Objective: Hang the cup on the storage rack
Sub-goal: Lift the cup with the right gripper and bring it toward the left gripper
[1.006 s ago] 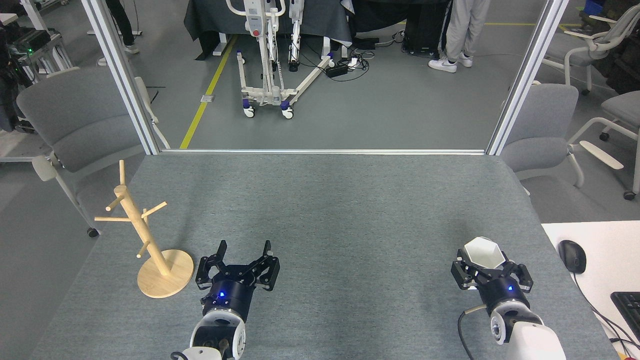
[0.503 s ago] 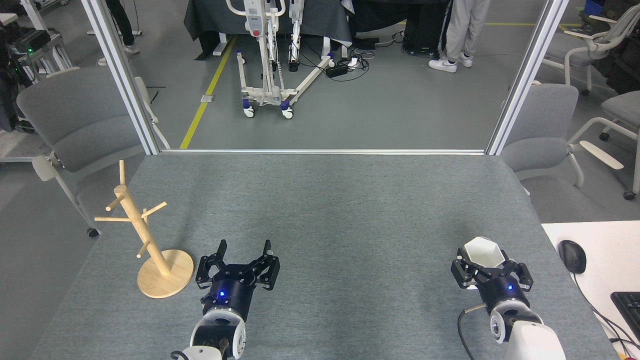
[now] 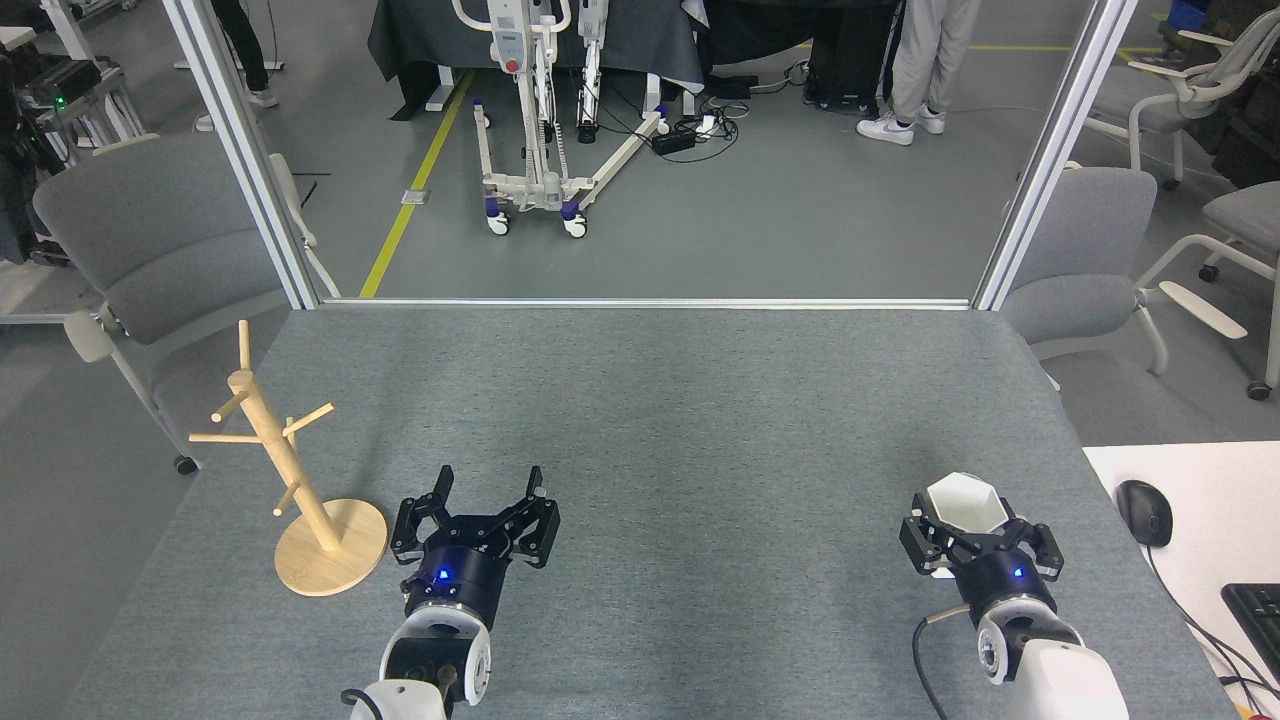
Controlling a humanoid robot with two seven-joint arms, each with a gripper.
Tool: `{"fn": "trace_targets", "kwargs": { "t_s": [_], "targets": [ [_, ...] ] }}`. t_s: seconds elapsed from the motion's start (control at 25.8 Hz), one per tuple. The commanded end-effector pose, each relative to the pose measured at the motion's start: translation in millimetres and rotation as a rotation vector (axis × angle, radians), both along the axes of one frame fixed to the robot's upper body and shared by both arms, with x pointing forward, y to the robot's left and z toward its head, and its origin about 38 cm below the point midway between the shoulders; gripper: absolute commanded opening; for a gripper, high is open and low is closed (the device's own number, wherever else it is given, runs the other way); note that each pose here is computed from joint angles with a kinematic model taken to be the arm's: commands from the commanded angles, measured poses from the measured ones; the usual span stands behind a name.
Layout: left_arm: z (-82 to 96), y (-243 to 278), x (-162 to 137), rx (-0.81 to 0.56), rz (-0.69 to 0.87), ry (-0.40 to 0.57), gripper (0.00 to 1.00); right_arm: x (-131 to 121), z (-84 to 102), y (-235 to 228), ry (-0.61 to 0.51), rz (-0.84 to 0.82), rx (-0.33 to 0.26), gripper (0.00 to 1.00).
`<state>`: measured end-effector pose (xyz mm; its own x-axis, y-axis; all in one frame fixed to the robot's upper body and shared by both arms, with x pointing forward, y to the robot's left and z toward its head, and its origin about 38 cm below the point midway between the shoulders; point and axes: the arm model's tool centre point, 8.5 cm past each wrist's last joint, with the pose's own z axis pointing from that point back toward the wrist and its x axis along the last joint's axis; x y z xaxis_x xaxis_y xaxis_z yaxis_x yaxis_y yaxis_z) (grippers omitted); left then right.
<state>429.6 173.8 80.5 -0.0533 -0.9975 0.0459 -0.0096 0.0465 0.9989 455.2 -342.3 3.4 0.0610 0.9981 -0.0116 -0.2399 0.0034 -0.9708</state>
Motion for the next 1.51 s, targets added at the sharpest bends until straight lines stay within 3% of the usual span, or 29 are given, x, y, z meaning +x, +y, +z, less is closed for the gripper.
{"fn": "trace_targets", "kwargs": {
  "t_s": [0.0,0.15,0.23,0.39,0.85,1.08,1.35,1.47],
  "targets": [
    [0.0,0,0,0.0,0.0,0.0,0.99,0,-0.1,1,0.0,0.0,0.001,0.97],
    [0.0,1,0,0.003,0.0,0.0,0.99,0,0.0,1,-0.001,0.001,-0.001,0.85],
    [1.1,1,0,0.003,0.0,-0.003,0.99,0,0.4,0,-0.002,0.003,-0.004,0.73],
    [0.4,2,0,0.004,0.002,-0.002,0.99,0,-0.2,0,0.001,0.016,-0.006,0.32],
    [1.0,0,-1,-0.002,0.002,-0.014,0.99,6,13.3,7,-0.035,0.092,0.032,0.12],
    [6.4,1,1,-0.002,0.003,-0.044,0.99,27,69.1,-9,-0.123,0.115,-0.007,0.09],
    [19.5,-1,4,-0.005,-0.002,-0.081,0.99,43,137.3,-9,0.003,0.105,0.016,0.08],
    [27.5,-18,-10,0.009,-0.059,-0.124,0.99,40,174.5,-17,-0.055,0.036,-0.013,0.05]
  ]
}}
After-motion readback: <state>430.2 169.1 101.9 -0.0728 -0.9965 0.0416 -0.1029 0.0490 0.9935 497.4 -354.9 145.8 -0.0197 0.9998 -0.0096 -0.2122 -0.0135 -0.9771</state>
